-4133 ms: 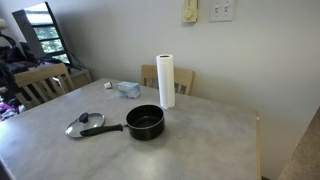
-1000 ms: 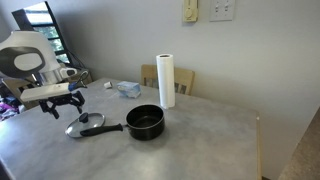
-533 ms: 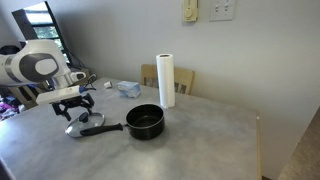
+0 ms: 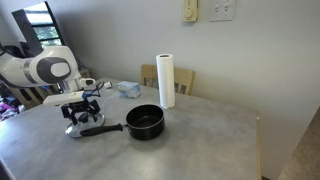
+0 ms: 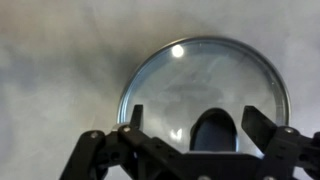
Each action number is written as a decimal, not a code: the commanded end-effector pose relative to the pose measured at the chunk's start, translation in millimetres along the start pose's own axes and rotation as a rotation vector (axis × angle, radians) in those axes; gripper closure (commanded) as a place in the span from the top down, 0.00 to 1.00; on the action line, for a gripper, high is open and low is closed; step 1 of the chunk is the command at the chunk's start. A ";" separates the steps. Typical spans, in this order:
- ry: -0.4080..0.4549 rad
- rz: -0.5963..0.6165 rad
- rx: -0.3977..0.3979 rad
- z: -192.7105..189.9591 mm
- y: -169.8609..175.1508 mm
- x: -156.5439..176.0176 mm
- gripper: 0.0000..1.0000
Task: Cover the pot
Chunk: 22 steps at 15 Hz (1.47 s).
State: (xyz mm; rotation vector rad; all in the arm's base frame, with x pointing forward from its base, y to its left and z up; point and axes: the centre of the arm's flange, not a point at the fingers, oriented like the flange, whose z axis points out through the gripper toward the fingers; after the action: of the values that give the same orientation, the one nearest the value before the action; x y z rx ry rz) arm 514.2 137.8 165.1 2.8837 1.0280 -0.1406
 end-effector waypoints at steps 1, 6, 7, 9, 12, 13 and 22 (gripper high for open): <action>-0.080 0.042 0.070 16.6 3.0 2.7 1.00; -0.017 0.055 0.102 9.3 0.1 10.5 1.00; 0.005 0.055 0.104 7.6 -0.2 13.0 1.00; 0.059 0.050 0.113 0.9 -1.3 18.1 1.00; 0.116 0.034 0.110 -4.8 -1.8 24.1 1.00; 0.122 0.029 0.100 -5.5 -1.3 24.2 1.00; 0.060 -0.013 0.030 -27.8 1.4 12.1 0.26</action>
State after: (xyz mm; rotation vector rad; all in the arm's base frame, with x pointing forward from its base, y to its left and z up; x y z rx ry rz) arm 530.3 148.7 176.3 2.9592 1.0328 -0.0588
